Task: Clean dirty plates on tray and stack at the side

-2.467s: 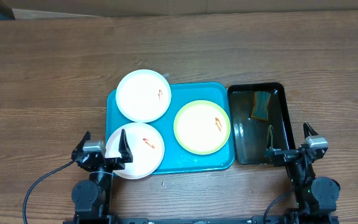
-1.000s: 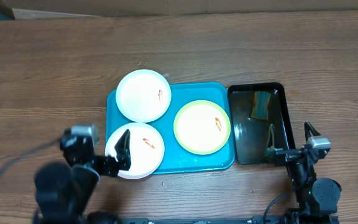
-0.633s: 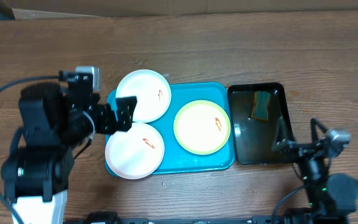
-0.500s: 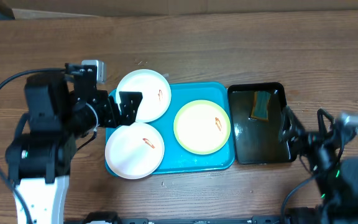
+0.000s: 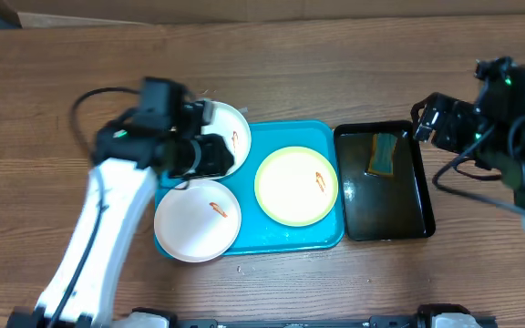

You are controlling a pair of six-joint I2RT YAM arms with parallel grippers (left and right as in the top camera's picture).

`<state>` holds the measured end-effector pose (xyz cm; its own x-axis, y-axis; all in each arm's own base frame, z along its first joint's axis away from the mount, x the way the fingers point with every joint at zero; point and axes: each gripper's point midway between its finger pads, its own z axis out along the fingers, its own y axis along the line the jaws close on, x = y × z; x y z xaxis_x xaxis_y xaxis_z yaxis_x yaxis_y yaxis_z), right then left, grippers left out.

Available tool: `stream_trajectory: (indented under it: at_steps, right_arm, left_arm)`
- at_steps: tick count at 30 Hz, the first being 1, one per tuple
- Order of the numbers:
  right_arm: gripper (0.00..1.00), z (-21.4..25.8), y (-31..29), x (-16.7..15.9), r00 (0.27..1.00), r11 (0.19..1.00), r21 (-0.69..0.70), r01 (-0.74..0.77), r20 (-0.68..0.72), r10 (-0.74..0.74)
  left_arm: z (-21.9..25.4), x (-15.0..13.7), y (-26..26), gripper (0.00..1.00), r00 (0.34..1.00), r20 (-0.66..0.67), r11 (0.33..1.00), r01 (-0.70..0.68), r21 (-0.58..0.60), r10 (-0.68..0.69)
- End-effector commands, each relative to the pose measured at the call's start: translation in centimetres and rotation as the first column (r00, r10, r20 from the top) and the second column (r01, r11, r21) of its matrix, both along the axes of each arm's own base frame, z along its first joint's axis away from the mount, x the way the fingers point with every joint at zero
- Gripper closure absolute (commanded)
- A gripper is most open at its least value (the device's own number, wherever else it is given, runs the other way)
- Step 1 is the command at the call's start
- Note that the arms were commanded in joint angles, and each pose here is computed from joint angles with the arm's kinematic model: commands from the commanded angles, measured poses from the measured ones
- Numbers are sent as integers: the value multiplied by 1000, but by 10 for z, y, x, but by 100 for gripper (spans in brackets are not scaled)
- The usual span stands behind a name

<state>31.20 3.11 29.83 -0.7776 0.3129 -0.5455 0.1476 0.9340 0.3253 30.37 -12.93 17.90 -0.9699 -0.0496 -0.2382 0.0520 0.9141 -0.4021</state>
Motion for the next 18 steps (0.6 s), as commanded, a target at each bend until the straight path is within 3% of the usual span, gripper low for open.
stream_trajectory:
  at_steps: [1,8,18]
  right_arm:
    - [17,-20,1,2,995,998,-29,-49,-93,46]
    - [20,-94,0,12,927,998,-31,-59,-373,43]
    - [24,-180,12,22,816,989,-47,-140,-571,88]
  left_arm:
    - [-36,5,-5,49,998,-59,990,-13,138,21]
    - [-88,11,-41,47,990,-128,978,79,191,-55]
    - [-139,13,-47,52,975,-215,963,108,248,-54]
